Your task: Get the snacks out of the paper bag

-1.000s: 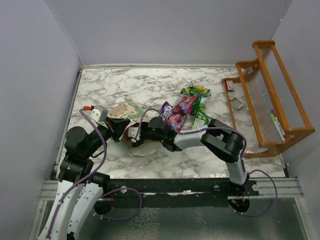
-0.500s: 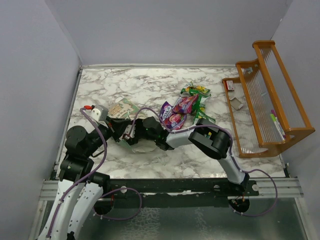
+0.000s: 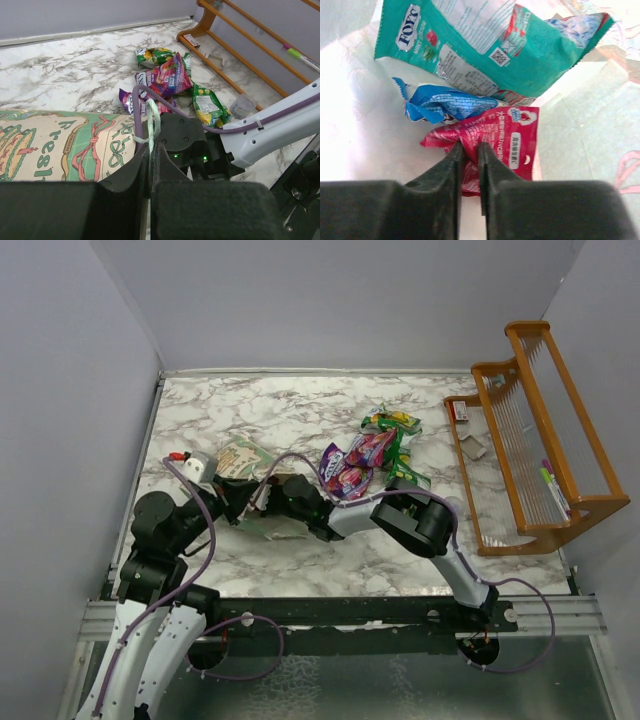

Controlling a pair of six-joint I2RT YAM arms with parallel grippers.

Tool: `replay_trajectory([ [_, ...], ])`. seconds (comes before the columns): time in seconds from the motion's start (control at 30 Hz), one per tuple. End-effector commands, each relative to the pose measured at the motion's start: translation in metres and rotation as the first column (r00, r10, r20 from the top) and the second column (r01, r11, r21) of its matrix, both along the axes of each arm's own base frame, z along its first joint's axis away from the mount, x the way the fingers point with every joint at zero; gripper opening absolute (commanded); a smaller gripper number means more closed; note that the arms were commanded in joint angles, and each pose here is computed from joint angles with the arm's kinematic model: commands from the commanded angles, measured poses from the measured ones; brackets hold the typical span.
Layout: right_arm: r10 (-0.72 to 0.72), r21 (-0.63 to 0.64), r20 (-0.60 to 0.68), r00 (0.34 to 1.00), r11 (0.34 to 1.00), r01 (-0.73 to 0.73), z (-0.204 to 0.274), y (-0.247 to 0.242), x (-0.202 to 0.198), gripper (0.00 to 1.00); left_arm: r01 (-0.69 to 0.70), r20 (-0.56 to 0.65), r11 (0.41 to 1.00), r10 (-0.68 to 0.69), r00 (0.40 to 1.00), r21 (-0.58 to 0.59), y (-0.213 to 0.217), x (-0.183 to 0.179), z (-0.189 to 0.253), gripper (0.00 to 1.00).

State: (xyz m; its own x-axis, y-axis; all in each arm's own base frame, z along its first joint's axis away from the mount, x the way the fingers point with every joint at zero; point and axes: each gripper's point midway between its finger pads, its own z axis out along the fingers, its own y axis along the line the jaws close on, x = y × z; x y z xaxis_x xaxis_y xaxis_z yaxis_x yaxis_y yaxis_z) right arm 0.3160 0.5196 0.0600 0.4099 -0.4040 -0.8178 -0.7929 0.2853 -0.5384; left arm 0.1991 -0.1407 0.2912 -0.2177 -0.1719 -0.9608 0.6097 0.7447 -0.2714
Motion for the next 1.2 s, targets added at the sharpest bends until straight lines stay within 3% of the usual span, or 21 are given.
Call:
replay_trajectory([
  [0.0, -0.036, 0.070, 0.016, 0.999, 0.997, 0.035, 0.040, -0.006, 0.002, 0.09, -0.061, 0.038, 0.998, 0.061, 0.997, 0.003, 0.011, -0.002, 0.009, 0.00],
  [0.1, -0.015, 0.088, 0.020, 1.000, 0.996, 0.013, 0.059, -0.012, -0.006, 0.02, -0.105, 0.022, 0.994, 0.105, 0.994, 0.005, 0.017, 0.003, 0.004, 0.00],
  [0.53, 0.146, 0.178, -0.067, 0.987, 0.975, -0.132, 0.101, -0.054, -0.070, 0.01, -0.217, 0.013, 0.976, 0.217, 0.976, -0.031, 0.029, 0.021, 0.008, 0.00],
  [0.8, 0.270, 0.194, 0.033, 0.962, 0.943, -0.271, 0.145, -0.117, -0.128, 0.01, -0.300, -0.015, 0.954, 0.300, 0.954, -0.004, 0.041, 0.035, 0.001, 0.00],
  [0.97, 0.216, 0.197, 0.089, 0.972, 0.953, -0.230, 0.179, -0.152, -0.135, 0.01, -0.309, -0.028, 0.951, 0.309, 0.951, -0.007, 0.041, 0.039, 0.000, 0.00],
  [1.17, -0.148, 0.312, 0.014, 0.989, 0.940, 0.136, 0.202, -0.202, -0.094, 0.01, -0.332, -0.021, 0.943, 0.332, 0.943, -0.022, 0.044, 0.041, 0.003, 0.00],
])
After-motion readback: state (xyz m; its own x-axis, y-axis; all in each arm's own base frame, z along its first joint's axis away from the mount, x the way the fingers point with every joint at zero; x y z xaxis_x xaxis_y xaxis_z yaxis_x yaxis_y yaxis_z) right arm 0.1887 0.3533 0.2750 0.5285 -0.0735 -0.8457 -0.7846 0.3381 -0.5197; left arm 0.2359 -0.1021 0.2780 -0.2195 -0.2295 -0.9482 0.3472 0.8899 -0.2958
